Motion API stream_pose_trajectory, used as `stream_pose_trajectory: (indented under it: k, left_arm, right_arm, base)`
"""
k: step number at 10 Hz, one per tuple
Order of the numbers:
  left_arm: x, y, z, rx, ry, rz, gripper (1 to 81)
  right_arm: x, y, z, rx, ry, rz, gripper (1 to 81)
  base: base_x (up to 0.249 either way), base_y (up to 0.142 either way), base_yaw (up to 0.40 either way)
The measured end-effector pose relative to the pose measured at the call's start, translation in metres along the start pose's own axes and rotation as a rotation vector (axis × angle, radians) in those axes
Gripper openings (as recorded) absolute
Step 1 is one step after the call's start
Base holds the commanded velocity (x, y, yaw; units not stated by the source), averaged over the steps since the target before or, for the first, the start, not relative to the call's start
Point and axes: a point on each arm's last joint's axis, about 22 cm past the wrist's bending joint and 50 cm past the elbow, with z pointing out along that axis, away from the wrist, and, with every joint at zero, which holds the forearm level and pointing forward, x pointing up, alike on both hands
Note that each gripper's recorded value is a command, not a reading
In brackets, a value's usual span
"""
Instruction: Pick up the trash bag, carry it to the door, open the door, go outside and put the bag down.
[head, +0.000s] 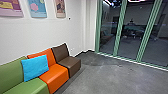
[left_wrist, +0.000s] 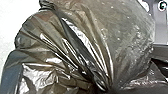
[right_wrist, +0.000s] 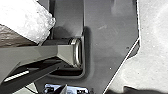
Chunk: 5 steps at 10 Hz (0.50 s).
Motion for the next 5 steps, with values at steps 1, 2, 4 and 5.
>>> stream_pose_trajectory:
  k: [1, 2, 4, 5]
  left_arm:
    - [0.0005, 0.0000, -0.0001, 0.000, 0.000, 0.000, 1.0]
    - [0.0011, 0.0000, -0.0001, 0.000, 0.001, 0.000, 1.0]
    - [0.0012, 0.0000, -0.0002, 0.000, 0.001, 0.000, 1.0]
    - [0.0006, 0.0002, -0.0001, 0.000, 0.000, 0.000, 1.0]
  right_arm:
    - [-0.0001, 0.0000, 0.0000, 0.000, 0.000, 0.000, 81.1]
    - [0.0001, 0.0000, 0.0000, 0.000, 0.000, 0.000, 81.1]
    - [0.0004, 0.0000, 0.0000, 0.000, 0.000, 0.000, 81.1]
    - [0.0003, 0.0000, 0.0000, 0.000, 0.000, 0.000, 81.1]
  base:
    - [0.000, 0.000, -0.383]
    - [0.000, 0.000, -0.383]
    - [0.000, 0.000, -0.382]
    - [0.000, 0.000, -0.382]
